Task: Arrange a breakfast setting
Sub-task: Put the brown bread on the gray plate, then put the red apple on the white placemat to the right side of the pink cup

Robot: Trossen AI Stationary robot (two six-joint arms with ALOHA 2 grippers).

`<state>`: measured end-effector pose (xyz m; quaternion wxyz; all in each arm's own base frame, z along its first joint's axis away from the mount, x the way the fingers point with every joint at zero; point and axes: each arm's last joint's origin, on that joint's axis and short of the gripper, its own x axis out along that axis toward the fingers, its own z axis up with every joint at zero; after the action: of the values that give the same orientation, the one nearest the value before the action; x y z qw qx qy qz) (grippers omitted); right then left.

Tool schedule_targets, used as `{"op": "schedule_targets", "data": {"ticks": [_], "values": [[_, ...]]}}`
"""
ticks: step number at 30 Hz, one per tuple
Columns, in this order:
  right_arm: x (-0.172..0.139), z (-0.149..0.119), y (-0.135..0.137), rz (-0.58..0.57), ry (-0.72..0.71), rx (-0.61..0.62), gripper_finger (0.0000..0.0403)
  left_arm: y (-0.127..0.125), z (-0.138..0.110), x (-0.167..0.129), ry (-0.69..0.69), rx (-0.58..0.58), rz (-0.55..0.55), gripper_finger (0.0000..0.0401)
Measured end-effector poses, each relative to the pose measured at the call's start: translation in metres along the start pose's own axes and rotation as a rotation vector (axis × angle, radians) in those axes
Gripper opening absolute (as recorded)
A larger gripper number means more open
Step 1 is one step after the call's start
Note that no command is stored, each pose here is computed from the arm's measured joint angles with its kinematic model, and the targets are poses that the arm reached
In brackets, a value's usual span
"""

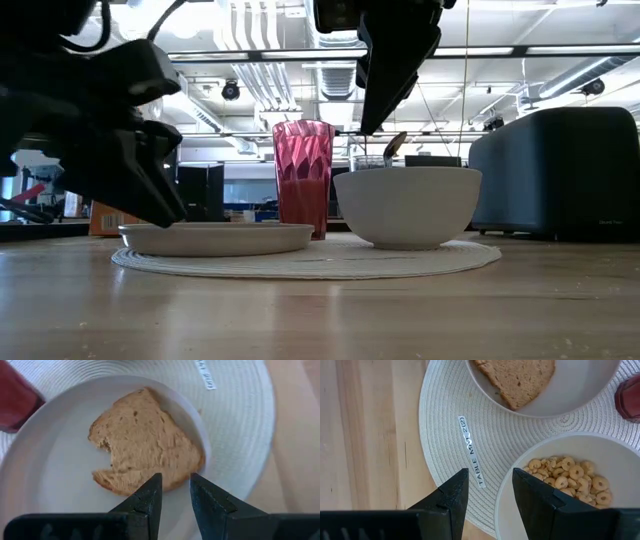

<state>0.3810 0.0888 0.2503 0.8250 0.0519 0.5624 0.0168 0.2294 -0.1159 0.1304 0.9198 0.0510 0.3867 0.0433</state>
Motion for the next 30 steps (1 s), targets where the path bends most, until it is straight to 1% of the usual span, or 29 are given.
{"op": "schedule_targets", "data": {"ticks": [6,11,14,18,20,23,25,27,30], "values": [[0.000,-0.001,0.000,-0.002,0.007,0.000,0.0144,0.005,0.002,0.001,-0.026,-0.015,0.089,0.0084],[-0.001,-0.005,-0.001,-0.015,0.049,0.024,0.0144,0.004,0.004,0.001,-0.034,-0.044,0.087,0.0084],[-0.005,-0.008,-0.002,-0.022,0.067,0.063,0.0144,0.003,0.011,-0.003,-0.057,-0.054,0.078,0.0084],[-0.019,-0.014,-0.004,-0.037,0.102,0.131,0.0144,0.001,0.024,-0.012,-0.107,-0.071,0.054,0.0084],[-0.026,-0.021,-0.005,-0.062,0.136,0.166,0.0144,-0.001,0.027,-0.017,-0.131,-0.077,0.038,0.0084],[-0.036,-0.030,-0.004,-0.158,0.143,0.211,0.0144,-0.003,0.031,-0.026,-0.166,-0.090,0.029,0.0084],[-0.040,-0.037,-0.002,-0.214,0.149,0.242,0.0144,-0.004,0.031,-0.033,-0.199,-0.112,0.050,0.0084],[-0.044,-0.044,0.001,-0.245,0.133,0.281,0.0144,-0.004,0.032,-0.041,-0.245,-0.150,0.092,0.0084],[-0.046,-0.055,0.007,-0.262,0.115,0.361,0.0144,-0.002,0.029,-0.054,-0.299,-0.158,0.190,0.0084]]}}
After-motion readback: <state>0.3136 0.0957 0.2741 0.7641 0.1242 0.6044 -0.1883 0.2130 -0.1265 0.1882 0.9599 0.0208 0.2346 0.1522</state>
